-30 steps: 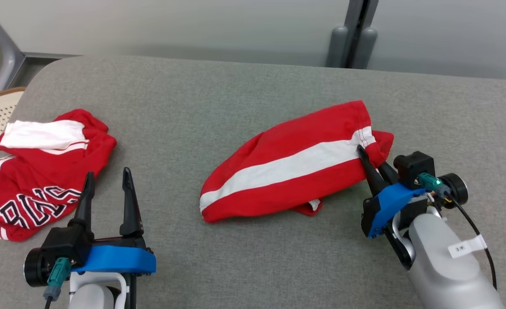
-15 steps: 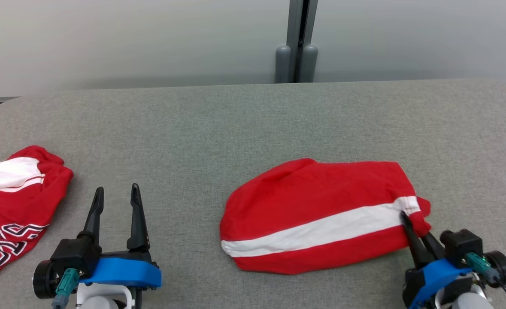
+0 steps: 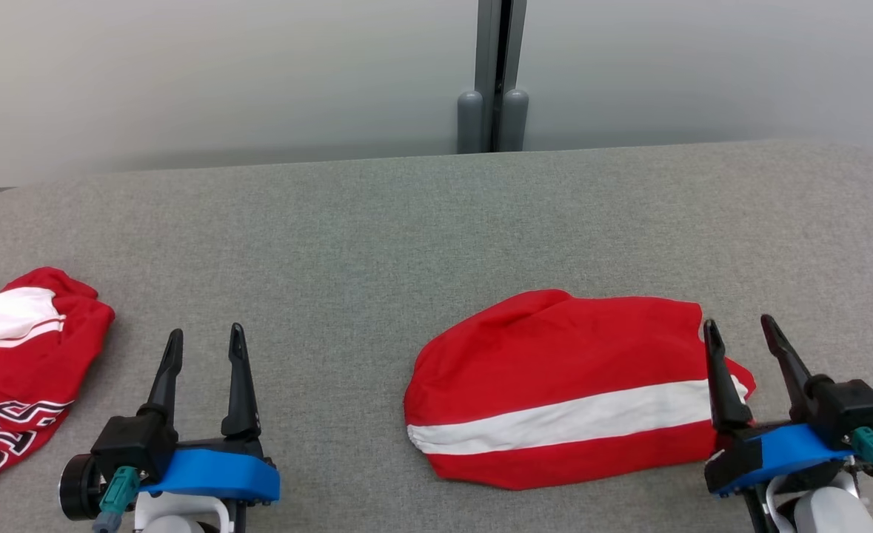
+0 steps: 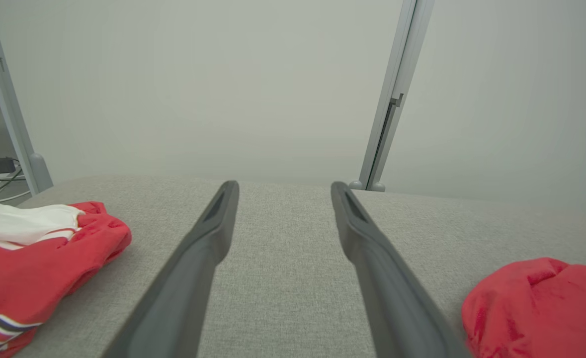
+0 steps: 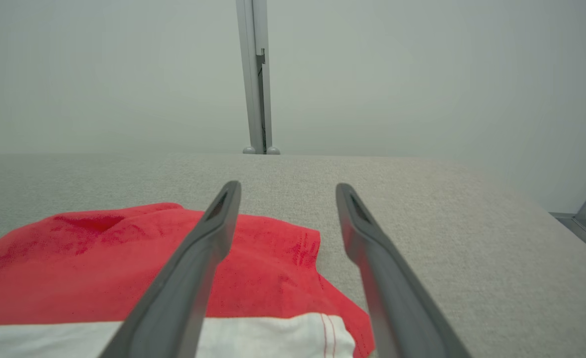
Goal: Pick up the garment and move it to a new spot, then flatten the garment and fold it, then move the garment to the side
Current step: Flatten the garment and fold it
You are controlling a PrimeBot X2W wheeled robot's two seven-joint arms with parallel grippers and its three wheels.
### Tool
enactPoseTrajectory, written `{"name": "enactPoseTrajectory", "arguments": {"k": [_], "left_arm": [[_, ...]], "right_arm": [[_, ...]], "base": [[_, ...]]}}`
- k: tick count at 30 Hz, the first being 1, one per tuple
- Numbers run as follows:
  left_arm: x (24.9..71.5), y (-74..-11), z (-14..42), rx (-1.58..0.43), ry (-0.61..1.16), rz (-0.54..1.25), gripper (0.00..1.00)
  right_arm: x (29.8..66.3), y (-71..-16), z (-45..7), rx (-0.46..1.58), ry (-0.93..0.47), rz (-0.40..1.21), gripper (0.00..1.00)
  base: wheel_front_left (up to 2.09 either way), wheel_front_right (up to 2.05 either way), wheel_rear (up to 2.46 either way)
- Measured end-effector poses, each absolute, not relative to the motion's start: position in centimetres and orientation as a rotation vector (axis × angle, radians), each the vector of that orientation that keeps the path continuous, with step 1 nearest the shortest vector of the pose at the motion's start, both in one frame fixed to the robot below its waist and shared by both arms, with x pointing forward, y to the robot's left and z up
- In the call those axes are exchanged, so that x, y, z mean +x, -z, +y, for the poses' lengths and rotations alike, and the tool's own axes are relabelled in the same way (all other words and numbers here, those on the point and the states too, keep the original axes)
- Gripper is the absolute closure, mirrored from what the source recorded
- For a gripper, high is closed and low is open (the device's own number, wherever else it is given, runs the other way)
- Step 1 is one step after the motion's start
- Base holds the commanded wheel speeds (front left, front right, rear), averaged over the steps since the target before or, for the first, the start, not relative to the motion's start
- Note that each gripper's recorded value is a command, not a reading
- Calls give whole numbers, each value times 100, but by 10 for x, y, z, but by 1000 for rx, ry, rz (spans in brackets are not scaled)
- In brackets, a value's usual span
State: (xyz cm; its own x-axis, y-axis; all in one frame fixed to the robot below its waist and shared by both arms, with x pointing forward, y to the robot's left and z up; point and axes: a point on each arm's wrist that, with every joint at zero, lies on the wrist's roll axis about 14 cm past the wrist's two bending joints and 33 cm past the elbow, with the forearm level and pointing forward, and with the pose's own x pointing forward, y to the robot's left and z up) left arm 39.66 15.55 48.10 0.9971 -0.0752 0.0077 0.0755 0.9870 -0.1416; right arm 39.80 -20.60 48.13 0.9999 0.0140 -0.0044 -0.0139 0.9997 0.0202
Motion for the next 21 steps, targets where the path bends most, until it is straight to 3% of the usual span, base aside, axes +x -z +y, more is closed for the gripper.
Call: {"name": "enactPoseTrajectory", "arguments": {"k": [9,21], "left_arm": [[397,-481,160,-128,69,-3,0],[396,-477,150,-124,110,11,0]], "right_arm": [[399,-514,-180,29,-69,-107,0],[394,-507,-182,47,-62,-86,0]], "base": [[0,0,0],[0,0,0]]}}
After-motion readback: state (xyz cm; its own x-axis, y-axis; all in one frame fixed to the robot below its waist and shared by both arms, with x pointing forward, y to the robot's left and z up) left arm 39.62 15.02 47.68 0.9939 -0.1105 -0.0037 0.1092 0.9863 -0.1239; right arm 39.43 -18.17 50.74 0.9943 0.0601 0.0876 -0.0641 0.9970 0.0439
